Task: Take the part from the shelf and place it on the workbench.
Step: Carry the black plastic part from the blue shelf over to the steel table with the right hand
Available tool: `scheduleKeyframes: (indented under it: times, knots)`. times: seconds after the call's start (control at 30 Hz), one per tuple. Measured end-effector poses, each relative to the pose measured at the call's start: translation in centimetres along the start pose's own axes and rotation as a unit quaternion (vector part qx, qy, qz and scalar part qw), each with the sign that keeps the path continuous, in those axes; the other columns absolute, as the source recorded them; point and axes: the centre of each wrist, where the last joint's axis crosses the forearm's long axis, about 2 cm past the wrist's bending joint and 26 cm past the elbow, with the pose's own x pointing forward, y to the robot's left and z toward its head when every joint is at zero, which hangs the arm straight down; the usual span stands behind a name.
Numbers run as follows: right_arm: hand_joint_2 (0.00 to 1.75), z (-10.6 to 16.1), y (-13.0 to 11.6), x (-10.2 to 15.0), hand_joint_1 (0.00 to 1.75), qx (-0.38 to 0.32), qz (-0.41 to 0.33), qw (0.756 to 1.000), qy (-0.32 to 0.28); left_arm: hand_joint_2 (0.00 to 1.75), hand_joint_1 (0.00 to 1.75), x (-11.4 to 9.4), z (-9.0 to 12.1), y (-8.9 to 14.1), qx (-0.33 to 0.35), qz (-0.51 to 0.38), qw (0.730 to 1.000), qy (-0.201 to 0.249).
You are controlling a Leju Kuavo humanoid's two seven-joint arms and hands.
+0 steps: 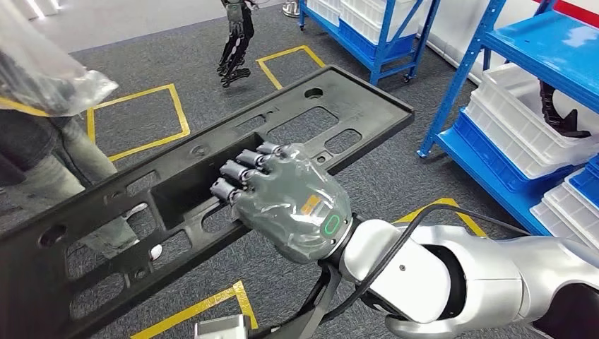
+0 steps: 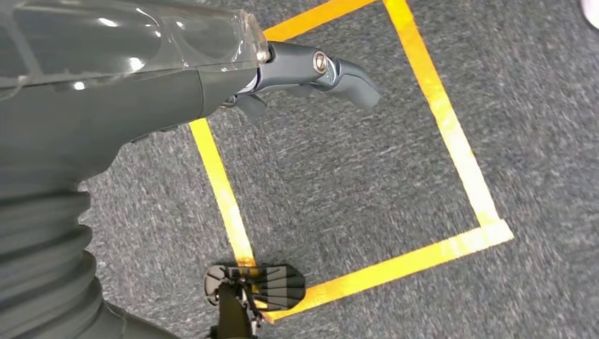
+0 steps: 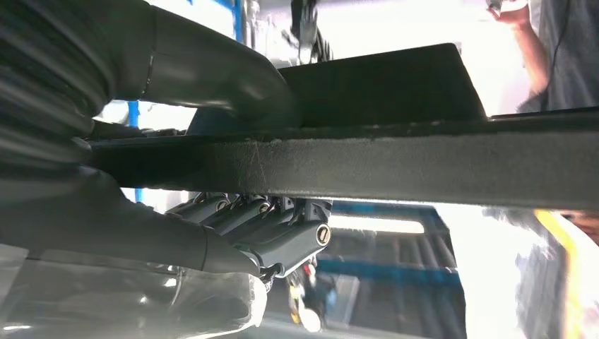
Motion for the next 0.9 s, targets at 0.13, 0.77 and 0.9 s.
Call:
scheduleKeyframes:
  times: [0.13,0.77,0.9]
  knots:
    - [1.75,-0.3,0.7,-1.6,1.75,0.008,-0.056,0.997,0.044,1.75,0.00,-0.2,0.1,0.0,-0.002,-0.004,1.000,0.004]
    - [1.75,0.4,4.7,-7.4,1.75,0.055,-0.110,0.979,0.162,1.75,0.00,-0.6,0.3,-0.1,-0.003,0.002,1.000,0.015]
    - [1.75,0.6,5.3,-7.4,1.75,0.060,-0.109,0.978,0.166,1.75,0.00,-0.6,0.3,-0.1,-0.004,0.002,1.000,0.015]
